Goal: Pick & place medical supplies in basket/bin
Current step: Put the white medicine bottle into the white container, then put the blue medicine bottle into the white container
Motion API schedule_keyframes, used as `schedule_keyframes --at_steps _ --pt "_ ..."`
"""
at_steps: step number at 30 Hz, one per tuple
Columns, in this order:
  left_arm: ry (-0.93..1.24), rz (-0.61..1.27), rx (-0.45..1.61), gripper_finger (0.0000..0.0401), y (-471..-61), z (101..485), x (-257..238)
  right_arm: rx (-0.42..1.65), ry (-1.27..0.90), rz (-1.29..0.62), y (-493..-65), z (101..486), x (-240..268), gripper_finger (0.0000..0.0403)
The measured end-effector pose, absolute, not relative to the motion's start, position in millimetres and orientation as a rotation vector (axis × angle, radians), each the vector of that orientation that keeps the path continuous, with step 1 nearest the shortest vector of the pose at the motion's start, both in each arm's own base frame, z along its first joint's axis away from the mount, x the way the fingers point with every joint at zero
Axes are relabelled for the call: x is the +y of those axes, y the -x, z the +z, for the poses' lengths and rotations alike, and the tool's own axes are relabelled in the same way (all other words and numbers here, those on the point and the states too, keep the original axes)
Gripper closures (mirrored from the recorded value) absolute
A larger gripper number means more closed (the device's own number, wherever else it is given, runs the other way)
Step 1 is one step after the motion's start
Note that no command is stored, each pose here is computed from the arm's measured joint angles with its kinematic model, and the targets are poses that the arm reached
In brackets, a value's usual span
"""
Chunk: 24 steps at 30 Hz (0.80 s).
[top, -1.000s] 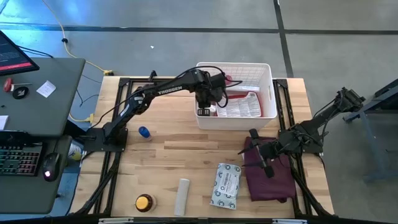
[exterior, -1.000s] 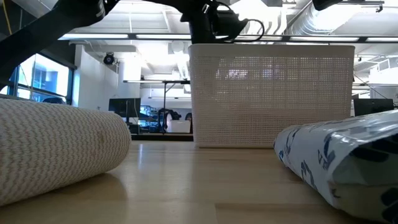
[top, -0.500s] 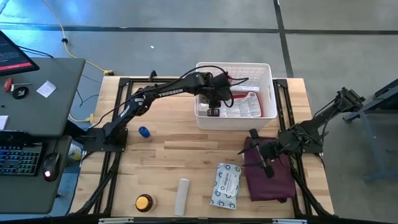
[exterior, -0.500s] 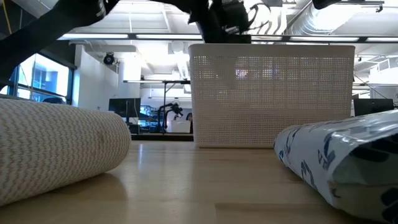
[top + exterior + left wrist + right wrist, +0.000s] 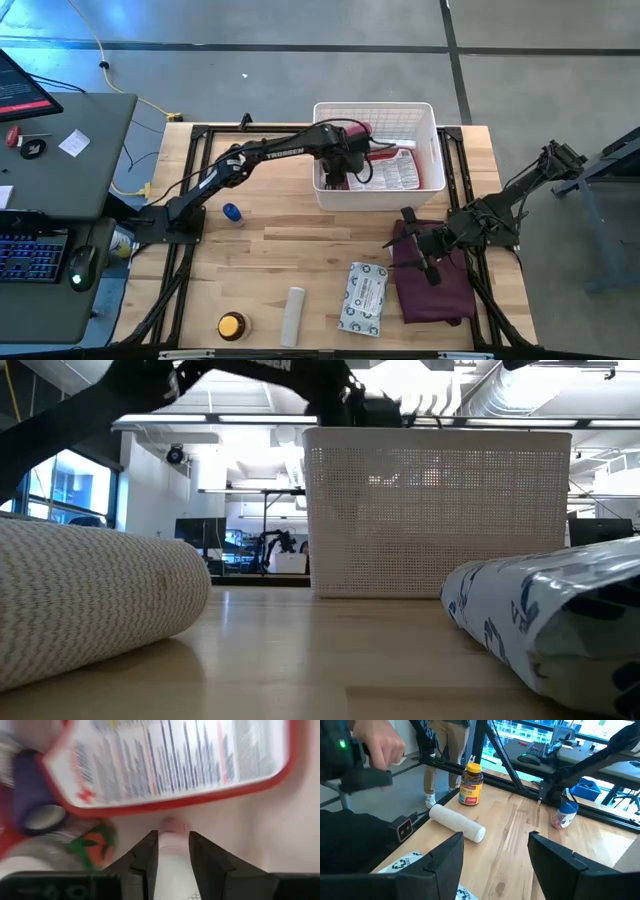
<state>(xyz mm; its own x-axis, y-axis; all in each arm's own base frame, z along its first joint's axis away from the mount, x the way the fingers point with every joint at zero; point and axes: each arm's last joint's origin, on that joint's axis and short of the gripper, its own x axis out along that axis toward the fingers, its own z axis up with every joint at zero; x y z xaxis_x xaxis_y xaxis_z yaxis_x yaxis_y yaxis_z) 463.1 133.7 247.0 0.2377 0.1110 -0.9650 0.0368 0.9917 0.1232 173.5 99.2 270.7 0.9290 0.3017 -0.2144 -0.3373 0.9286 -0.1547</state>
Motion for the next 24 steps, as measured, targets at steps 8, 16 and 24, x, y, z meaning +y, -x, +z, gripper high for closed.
schedule_keyframes --at_steps 8,16,24 --pt "-0.159 0.07 1.237 0.0258 -452 287 125 0.182 0.195 0.328 -173 272 99 0.0192" --pt "-0.263 0.1 1.073 0.0258 -437 343 99 0.167 0.189 0.32 -171 275 97 0.0192" --pt "-0.306 0.111 0.883 0.0258 -401 410 62 0.157 0.213 0.277 -170 276 95 0.0192"
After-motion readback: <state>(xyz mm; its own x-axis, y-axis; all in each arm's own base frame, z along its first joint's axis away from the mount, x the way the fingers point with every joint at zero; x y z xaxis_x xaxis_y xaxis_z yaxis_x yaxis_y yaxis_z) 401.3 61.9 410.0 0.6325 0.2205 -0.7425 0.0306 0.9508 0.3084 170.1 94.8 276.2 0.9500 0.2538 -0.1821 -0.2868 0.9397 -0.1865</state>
